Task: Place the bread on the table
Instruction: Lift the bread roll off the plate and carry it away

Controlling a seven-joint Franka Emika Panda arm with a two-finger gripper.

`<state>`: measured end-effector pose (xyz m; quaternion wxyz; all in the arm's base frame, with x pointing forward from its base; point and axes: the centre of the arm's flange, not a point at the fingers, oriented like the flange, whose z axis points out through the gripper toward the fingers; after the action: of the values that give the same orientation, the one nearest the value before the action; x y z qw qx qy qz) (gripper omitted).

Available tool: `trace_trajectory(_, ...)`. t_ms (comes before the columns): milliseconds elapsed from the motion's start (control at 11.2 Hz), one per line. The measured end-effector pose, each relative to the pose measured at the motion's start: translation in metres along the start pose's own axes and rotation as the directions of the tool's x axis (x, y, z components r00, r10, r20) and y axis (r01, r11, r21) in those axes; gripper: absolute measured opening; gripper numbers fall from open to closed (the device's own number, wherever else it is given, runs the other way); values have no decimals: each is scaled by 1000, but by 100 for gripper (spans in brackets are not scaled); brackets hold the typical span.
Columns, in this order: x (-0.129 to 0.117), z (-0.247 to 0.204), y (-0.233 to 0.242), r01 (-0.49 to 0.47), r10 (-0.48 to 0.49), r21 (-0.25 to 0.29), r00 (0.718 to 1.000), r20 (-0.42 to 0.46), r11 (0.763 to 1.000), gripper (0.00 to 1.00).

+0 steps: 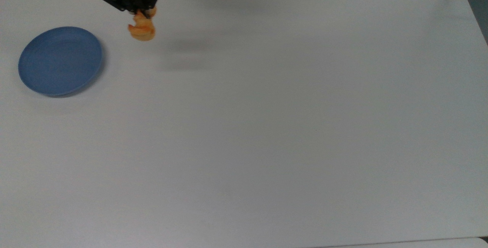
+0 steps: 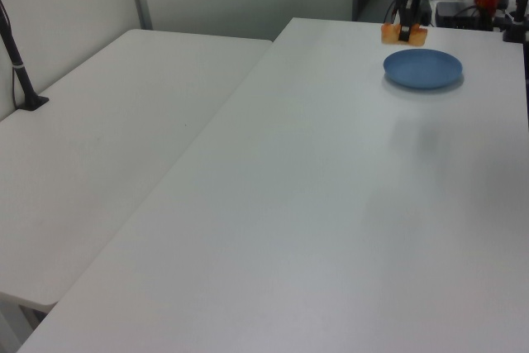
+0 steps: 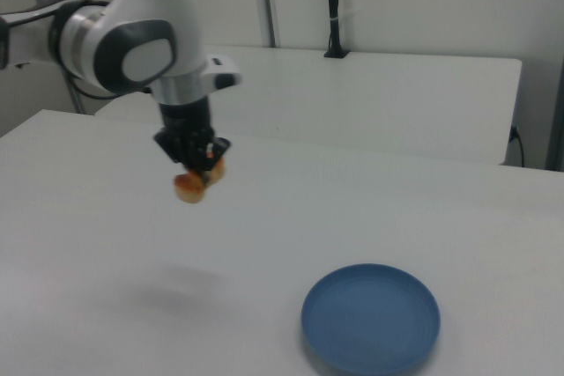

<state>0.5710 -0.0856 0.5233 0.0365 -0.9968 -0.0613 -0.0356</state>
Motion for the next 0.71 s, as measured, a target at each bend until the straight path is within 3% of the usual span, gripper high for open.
trace_trajectory(356,-2,60,-130,110,-109,-2,986,129,994,11)
trace_trajectory(712,-9,124,-181,108,-98,-49,981,167,993,11)
